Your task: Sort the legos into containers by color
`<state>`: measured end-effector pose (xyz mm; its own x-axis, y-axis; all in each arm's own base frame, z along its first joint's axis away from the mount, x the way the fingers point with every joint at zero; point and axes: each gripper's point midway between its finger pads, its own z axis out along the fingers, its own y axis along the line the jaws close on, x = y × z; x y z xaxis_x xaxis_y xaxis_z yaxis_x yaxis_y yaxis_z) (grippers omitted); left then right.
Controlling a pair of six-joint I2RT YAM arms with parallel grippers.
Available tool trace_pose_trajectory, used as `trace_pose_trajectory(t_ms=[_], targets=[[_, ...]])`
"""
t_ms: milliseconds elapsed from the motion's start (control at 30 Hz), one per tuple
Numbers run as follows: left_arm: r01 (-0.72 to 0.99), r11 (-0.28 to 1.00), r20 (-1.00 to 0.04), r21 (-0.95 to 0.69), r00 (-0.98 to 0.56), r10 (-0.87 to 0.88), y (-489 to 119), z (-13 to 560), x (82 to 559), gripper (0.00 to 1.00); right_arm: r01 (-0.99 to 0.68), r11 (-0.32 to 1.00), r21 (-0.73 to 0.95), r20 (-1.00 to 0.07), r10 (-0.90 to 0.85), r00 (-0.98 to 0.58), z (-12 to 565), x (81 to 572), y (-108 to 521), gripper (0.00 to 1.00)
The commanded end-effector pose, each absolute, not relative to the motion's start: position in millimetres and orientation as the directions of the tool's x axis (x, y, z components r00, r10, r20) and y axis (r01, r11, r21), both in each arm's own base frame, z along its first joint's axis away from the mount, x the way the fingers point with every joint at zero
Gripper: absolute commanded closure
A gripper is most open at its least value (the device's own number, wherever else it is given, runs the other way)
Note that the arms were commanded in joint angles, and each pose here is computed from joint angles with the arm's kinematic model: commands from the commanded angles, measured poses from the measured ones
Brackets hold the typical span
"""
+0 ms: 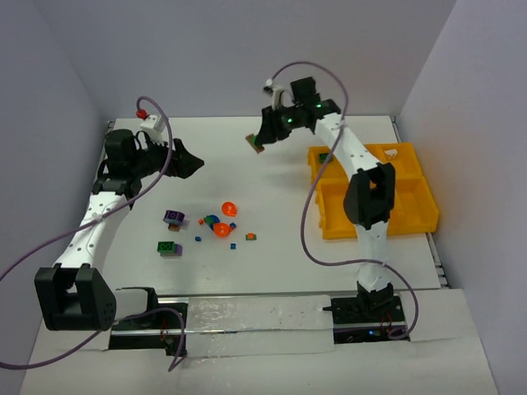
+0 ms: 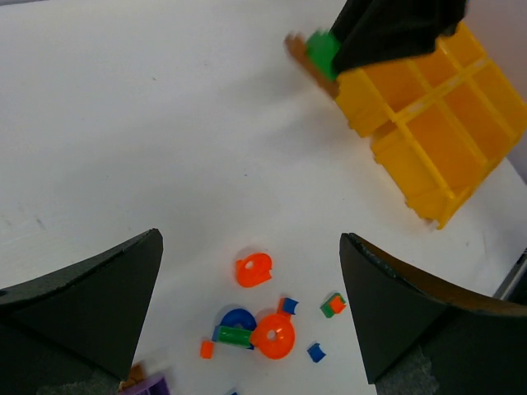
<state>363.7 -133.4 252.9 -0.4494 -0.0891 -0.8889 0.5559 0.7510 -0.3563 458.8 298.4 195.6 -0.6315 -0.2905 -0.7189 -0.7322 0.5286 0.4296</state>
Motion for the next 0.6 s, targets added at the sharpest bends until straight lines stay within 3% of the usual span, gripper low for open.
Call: trace_pose_trajectory(t_ms=[0,267,567], targets=[[0.550,0.692,-0.864,-0.468,-0.451,-0.225,-145,279,370,0.01,-0.651,0.430,0.625,-0.725,0.011,-0.689,306,440,308,1.00],[0.514,0.707,-0.855,-0.486,-0.446,-0.264,-176,301,386,0.03,-0.319,0.584,0.747,-0.597,0.375,-0.709,321,458,295,1.00],[0.557,0.643,-0.835,-0.525,-0.482,-0.264,-228,306,401,0.10,-0.274,0.644,0.714,-0.634,0.431,-0.642,337,446,308,1.00]])
